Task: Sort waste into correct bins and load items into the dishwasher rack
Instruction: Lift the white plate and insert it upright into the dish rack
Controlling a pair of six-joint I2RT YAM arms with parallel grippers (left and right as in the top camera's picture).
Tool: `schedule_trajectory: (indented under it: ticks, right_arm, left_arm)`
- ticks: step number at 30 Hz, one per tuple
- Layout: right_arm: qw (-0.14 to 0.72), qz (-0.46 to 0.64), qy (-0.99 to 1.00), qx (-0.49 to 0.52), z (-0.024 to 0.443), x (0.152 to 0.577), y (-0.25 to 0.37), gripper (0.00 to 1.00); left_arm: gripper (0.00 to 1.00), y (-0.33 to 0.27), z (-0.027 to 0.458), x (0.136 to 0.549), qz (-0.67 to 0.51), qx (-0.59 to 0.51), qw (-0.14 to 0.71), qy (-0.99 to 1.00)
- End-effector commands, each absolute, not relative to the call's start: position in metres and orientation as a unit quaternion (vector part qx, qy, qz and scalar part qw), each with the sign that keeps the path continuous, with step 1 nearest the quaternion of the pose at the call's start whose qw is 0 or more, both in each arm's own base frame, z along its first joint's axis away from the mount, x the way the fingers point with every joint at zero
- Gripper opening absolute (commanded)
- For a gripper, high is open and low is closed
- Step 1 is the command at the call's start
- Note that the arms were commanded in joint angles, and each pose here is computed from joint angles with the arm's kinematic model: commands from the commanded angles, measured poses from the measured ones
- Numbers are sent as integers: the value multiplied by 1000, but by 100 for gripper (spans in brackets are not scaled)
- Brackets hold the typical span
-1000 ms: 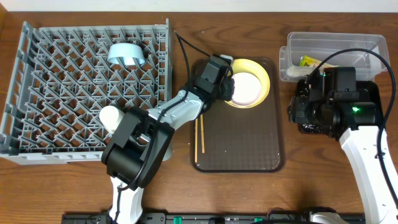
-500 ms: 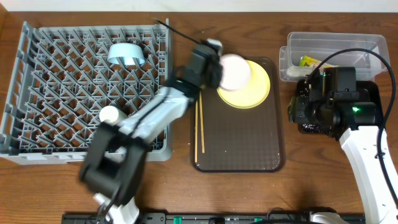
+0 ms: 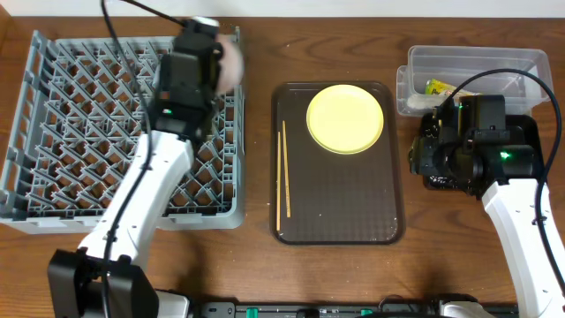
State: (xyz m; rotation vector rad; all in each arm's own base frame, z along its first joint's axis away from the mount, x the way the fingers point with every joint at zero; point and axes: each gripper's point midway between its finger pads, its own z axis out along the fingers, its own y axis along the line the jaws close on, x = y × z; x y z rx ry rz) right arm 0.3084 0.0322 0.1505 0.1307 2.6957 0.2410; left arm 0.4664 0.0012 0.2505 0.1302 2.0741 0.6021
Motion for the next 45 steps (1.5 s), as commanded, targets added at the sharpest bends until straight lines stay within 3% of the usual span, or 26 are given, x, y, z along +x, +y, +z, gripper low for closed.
schedule_trajectory:
  ticks: [1, 11, 21, 38, 45]
  right_arm:
    - [218, 84, 971, 56, 152, 310, 28, 58]
    - [220, 84, 970, 55, 153, 311, 28, 58]
    - [222, 84, 970, 55, 153, 312, 28, 59]
    - [222, 85, 970, 56, 153, 311, 28, 58]
    - [222, 85, 970, 55, 153, 312, 28, 58]
  left_arm:
    - [6, 58, 262, 453, 372, 34, 418, 828]
    - [6, 142, 260, 420, 463, -14, 323, 825]
    - [6, 141, 216, 404, 456, 31, 246, 855]
    - [6, 119, 183, 416, 421, 76, 235, 873]
    - [6, 136, 200, 415, 492, 57, 218, 841]
